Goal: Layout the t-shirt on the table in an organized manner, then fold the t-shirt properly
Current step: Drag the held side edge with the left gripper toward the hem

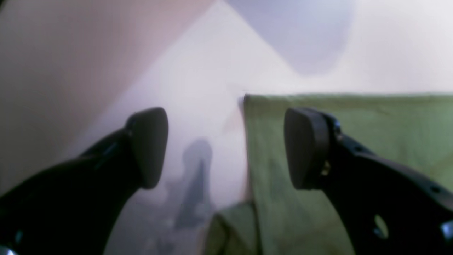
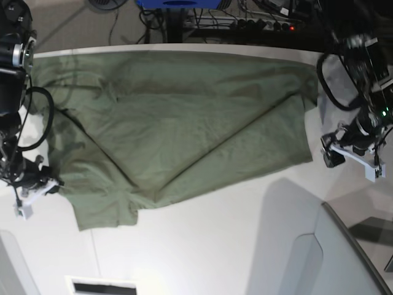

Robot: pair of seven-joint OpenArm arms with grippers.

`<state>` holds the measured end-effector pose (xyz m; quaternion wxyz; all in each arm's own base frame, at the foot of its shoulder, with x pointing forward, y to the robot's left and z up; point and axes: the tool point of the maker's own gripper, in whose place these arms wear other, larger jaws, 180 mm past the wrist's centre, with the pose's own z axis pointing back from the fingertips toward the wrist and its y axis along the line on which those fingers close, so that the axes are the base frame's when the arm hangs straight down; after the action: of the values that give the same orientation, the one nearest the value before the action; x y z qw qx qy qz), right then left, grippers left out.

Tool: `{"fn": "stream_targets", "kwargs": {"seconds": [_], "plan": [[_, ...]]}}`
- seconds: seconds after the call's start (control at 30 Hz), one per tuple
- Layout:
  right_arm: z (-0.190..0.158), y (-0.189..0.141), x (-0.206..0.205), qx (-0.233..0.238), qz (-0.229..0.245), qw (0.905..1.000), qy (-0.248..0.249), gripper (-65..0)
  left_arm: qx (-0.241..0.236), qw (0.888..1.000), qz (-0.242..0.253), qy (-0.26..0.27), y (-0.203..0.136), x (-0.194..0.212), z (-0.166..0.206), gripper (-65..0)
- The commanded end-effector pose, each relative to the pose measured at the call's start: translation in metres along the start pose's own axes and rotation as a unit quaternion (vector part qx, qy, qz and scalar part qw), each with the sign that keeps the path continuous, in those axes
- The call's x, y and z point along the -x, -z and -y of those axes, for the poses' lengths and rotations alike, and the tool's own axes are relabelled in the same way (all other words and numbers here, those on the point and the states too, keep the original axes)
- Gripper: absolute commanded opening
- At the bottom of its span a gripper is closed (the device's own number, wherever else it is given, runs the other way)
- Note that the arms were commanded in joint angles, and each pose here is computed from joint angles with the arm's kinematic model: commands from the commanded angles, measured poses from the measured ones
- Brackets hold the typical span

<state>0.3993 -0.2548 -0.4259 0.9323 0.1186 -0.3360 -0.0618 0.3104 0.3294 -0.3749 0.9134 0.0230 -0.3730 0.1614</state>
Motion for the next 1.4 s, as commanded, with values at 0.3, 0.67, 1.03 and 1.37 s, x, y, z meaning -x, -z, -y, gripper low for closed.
{"fn": "stream_targets", "kwargs": {"seconds": [0.3, 0.67, 1.03, 1.37], "plan": [[0.004, -0.008, -0.028, 0.002, 0.034, 0.9994, -0.006, -65.0, 0.021, 0.999, -0.03, -0.025, 0.062, -0.011, 0.011, -16.3], [0.007, -0.01, -0.031, 0.004, 0.038, 0.9992, -0.007, -65.0, 0.018, 0.998, -0.049, -0.033, 0.084, 0.024, 0.011, -16.3], [0.003, -0.008, -0.031, 0.001, 0.039, 0.9992, -0.007, -65.0, 0.03, 0.997, -0.07, -0.01, 0.096, 0.03, 0.029, -16.5], [0.004, -0.008, -0.03, 0.001, 0.037, 0.9993, -0.006, -65.0, 0.034, 0.998, -0.057, -0.001, 0.097, 0.031, 0.035, -16.6]]}}
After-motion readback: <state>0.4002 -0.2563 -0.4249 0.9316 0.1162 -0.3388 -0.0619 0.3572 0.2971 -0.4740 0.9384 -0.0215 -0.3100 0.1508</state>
